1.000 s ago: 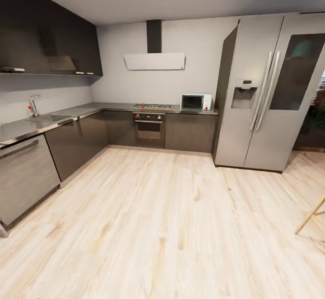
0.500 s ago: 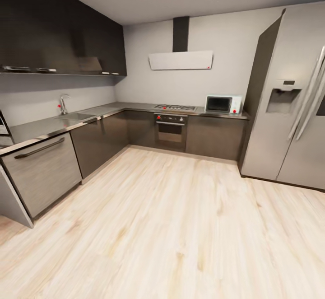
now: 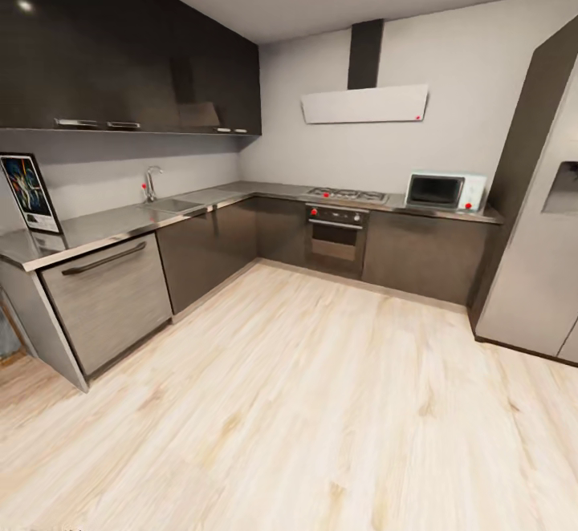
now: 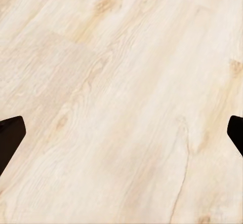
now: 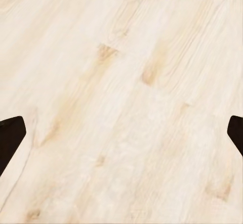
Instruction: Pick up the poster from the kitchen countertop and hang it on one of the wall nails in the kitchen.
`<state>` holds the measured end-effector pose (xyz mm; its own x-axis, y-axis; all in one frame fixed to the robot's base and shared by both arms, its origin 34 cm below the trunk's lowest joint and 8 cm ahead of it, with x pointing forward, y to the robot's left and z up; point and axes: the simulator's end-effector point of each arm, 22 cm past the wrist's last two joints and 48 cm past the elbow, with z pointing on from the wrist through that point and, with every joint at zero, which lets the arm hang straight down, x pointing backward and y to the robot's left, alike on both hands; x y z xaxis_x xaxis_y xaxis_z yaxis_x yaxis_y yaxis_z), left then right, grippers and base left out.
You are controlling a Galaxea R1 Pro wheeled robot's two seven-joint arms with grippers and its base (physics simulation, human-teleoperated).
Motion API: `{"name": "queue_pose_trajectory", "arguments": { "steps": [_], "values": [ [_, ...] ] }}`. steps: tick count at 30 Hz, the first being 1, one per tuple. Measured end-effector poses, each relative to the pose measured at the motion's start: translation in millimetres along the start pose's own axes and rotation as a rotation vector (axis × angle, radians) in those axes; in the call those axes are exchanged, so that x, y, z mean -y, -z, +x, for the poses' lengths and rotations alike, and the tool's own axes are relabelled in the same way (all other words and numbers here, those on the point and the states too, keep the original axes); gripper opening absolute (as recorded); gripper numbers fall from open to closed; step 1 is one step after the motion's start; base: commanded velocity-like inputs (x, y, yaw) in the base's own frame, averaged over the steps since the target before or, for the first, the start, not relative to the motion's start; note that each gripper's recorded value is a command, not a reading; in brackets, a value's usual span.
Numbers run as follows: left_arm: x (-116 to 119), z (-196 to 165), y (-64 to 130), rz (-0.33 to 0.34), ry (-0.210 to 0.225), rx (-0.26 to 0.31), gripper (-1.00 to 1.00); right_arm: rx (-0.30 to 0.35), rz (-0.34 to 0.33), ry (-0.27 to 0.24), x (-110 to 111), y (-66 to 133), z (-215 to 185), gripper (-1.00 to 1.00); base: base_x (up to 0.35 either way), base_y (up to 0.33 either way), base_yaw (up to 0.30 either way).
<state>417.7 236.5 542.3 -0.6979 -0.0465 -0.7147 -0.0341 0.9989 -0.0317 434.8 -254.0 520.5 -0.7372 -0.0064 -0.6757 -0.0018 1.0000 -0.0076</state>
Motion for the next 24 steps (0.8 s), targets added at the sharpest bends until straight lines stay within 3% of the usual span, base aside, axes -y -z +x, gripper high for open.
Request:
{"name": "queue_pose_trajectory", "arguments": {
  "steps": [24],
  "values": [
    [-0.3, 0.1, 0.0, -0.001, 0.001, 0.000, 1.00, 0.000, 0.001, 0.000, 0.2, 0.0, 0.1, 1.00, 0.269, -0.223, 0.294]
  ]
}}
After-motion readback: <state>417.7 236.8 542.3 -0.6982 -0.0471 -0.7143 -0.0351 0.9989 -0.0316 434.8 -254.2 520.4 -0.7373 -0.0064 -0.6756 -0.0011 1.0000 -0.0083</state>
